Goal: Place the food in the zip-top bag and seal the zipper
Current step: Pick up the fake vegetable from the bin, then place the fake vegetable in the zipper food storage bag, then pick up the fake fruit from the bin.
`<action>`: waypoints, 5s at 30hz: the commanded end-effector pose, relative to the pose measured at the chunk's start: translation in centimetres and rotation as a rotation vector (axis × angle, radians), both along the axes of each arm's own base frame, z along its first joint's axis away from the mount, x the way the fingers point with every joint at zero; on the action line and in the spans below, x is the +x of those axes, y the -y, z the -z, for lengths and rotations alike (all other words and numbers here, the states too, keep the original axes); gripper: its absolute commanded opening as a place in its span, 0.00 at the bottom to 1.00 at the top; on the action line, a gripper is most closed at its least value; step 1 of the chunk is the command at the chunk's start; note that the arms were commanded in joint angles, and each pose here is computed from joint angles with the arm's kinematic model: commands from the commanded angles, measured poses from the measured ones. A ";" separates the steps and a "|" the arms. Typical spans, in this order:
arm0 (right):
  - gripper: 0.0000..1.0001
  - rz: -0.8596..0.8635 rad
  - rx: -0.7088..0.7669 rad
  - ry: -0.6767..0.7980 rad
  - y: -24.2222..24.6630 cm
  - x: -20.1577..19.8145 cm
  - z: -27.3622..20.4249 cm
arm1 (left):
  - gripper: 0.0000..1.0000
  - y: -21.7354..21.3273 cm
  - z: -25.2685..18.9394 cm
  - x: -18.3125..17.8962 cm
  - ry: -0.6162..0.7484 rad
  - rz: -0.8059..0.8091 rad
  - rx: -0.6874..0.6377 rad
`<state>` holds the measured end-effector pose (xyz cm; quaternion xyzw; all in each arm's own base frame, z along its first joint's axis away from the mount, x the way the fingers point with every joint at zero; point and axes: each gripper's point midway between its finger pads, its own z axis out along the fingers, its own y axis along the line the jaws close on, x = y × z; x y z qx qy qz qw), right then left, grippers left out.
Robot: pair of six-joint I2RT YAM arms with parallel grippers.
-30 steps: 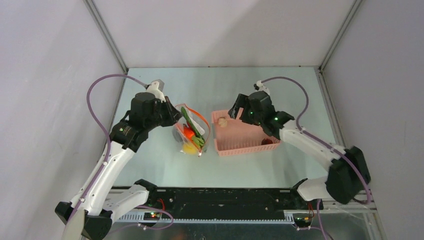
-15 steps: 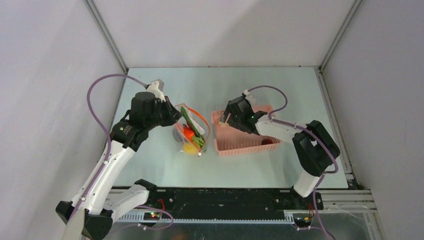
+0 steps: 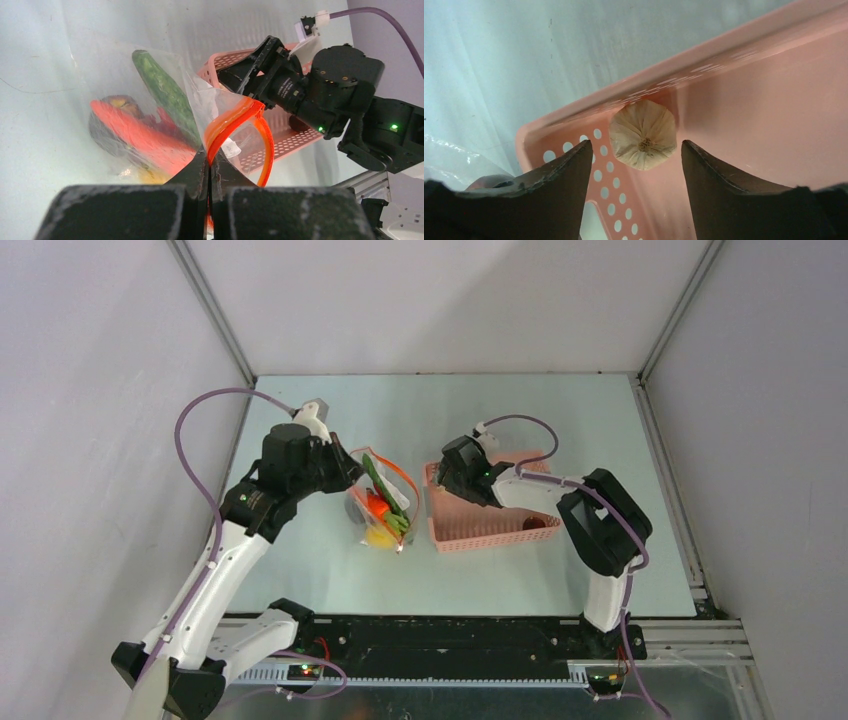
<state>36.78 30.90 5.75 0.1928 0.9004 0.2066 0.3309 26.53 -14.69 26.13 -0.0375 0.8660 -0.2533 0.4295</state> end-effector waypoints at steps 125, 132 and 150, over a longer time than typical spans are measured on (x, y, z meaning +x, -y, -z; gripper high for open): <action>0.86 -0.110 -0.627 -0.357 16.8 -8.1 1.7 | 0.03 1.3 -0.8 0.0 0.014 0.061 -0.054; 0.86 -0.109 -0.597 -0.404 16.6 -7.8 3.6 | 0.03 1.2 -1.0 -0.1 0.024 0.060 -0.051; 0.80 -0.355 -0.527 -0.421 15.0 -9.5 2.4 | 0.03 1.1 -1.2 -0.2 0.033 0.060 -0.047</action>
